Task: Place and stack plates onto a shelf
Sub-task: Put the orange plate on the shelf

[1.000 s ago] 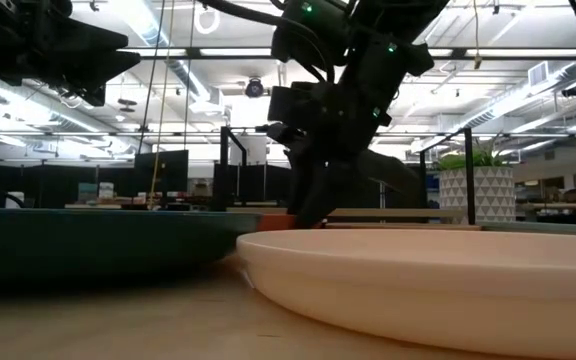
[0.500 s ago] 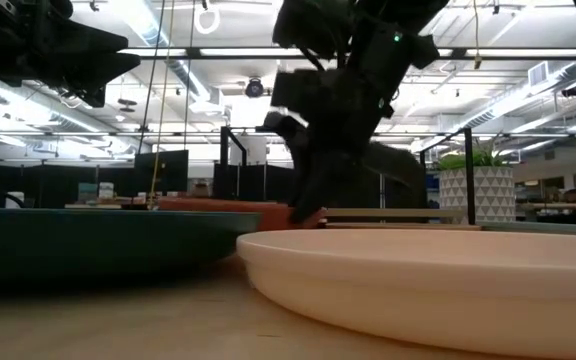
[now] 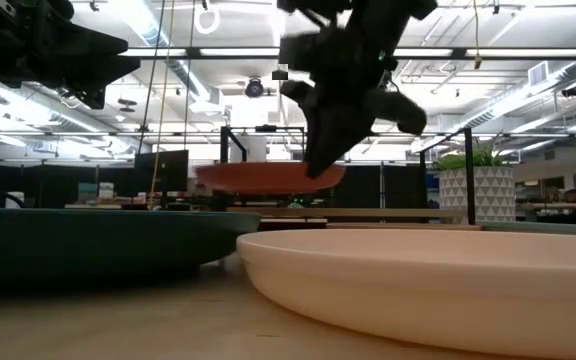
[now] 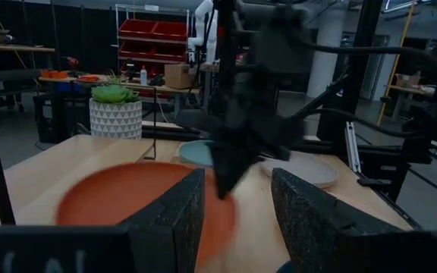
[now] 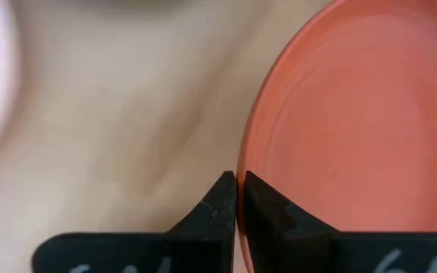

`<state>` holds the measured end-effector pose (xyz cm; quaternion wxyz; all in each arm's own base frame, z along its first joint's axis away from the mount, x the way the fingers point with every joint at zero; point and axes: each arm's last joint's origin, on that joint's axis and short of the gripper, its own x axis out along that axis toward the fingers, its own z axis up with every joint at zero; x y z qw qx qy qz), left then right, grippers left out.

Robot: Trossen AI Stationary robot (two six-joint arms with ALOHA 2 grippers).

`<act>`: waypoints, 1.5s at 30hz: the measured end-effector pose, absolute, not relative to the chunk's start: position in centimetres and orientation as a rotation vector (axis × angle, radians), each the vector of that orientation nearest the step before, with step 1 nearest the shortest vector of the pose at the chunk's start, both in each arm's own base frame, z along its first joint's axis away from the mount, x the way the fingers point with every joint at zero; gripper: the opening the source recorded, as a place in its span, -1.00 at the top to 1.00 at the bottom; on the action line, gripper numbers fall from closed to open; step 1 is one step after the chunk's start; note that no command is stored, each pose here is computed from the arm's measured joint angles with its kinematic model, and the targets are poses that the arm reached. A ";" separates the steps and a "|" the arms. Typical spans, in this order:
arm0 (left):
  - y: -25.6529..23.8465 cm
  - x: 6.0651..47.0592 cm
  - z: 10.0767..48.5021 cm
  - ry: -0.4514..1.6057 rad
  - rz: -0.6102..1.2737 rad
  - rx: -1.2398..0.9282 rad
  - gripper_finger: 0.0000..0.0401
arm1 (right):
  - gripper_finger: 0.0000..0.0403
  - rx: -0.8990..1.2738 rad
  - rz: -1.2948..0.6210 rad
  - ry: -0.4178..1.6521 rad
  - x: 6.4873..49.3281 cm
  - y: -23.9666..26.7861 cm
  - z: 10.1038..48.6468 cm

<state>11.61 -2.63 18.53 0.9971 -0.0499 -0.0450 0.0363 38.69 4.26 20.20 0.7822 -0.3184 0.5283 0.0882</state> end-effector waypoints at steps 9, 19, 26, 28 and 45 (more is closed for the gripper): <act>-2.6 11.6 18.5 -0.090 0.072 -0.100 0.20 | 0.88 -0.559 0.022 1.202 38.7 -2.3 20.2; -2.6 11.6 18.5 -0.090 0.073 -0.100 0.20 | 0.88 -0.461 -0.041 1.116 38.7 -9.3 20.7; -2.6 11.6 18.5 -0.091 0.073 -0.100 0.20 | 0.88 -0.485 -0.004 1.031 39.3 -11.3 20.2; -2.6 11.6 18.5 -0.091 0.073 -0.100 0.20 | 0.88 -0.506 -0.006 1.046 39.3 -11.4 19.9; -2.6 11.6 18.5 -0.092 0.083 -0.106 0.20 | 0.88 -0.467 0.047 1.040 39.3 -11.8 19.4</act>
